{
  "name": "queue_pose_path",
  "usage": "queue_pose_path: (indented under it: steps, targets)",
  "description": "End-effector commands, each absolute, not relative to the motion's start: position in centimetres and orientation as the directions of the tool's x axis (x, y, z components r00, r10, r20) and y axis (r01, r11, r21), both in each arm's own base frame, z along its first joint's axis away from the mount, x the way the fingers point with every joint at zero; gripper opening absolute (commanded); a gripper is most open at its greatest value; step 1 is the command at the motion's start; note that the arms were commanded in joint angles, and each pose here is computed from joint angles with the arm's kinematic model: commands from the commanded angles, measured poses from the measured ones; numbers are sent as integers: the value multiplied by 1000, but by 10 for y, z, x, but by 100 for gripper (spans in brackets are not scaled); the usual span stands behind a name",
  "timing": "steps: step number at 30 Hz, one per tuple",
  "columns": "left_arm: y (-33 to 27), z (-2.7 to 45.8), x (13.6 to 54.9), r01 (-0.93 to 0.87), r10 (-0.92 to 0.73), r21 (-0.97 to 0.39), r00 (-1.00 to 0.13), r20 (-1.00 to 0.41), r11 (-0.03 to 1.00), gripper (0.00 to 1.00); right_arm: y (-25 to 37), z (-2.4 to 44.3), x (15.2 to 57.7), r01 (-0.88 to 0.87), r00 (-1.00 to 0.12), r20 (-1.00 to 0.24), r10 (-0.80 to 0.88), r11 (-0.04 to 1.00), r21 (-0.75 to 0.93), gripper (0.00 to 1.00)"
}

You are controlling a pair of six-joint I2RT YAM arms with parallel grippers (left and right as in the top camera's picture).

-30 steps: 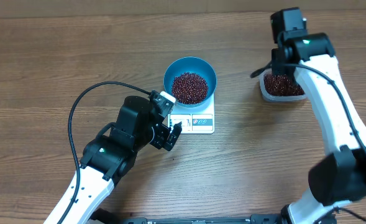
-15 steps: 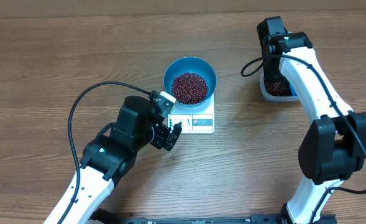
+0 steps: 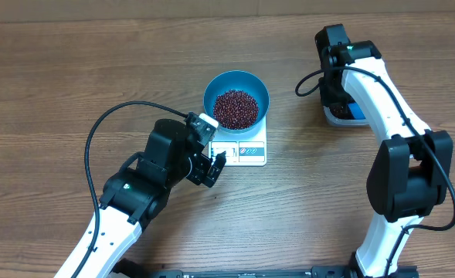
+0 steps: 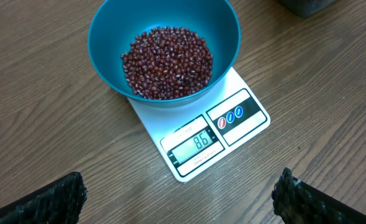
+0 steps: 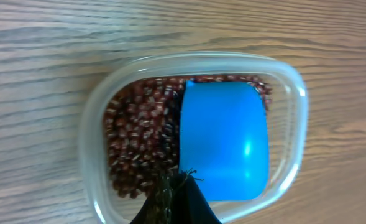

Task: Scoop item into bowl and weigh 150g on scale
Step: 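Lower the blue scoop into the beans for another scoop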

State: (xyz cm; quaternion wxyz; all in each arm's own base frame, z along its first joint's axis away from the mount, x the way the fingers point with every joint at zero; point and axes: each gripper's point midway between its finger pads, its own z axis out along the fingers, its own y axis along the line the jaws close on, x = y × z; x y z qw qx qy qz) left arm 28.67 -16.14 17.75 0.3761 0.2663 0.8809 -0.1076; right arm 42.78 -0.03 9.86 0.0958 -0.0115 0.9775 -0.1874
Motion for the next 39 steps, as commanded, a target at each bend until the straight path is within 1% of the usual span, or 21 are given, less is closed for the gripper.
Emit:
queue_pose_path:
  steps: [1,9,15,22,27,39]
  targets:
    - [-162,176,287,557,393,9,-574,-719,831,99,15,88,428,-11,-985,-161,-57,963,-269,3]
    - [-162,176,287,557,393,9,-574,-719,831,100,23,88,435,15,-982,-190,-6,994,-104,4]
    - [-162,176,287,557,392,9,-574,-719,831,100,12,87,436,31,-982,-185,25,999,-30,4]
    - [-162,176,287,557,392,9,-574,-719,831,100,7,88,438,39,-981,-184,60,993,112,4]
    - [-162,176,287,557,392,9,-574,-719,831,100,-3,89,437,46,-980,-184,71,989,137,4]
    - [-162,176,287,557,393,9,-574,-719,831,100,-17,89,438,47,-979,-191,72,990,131,4]
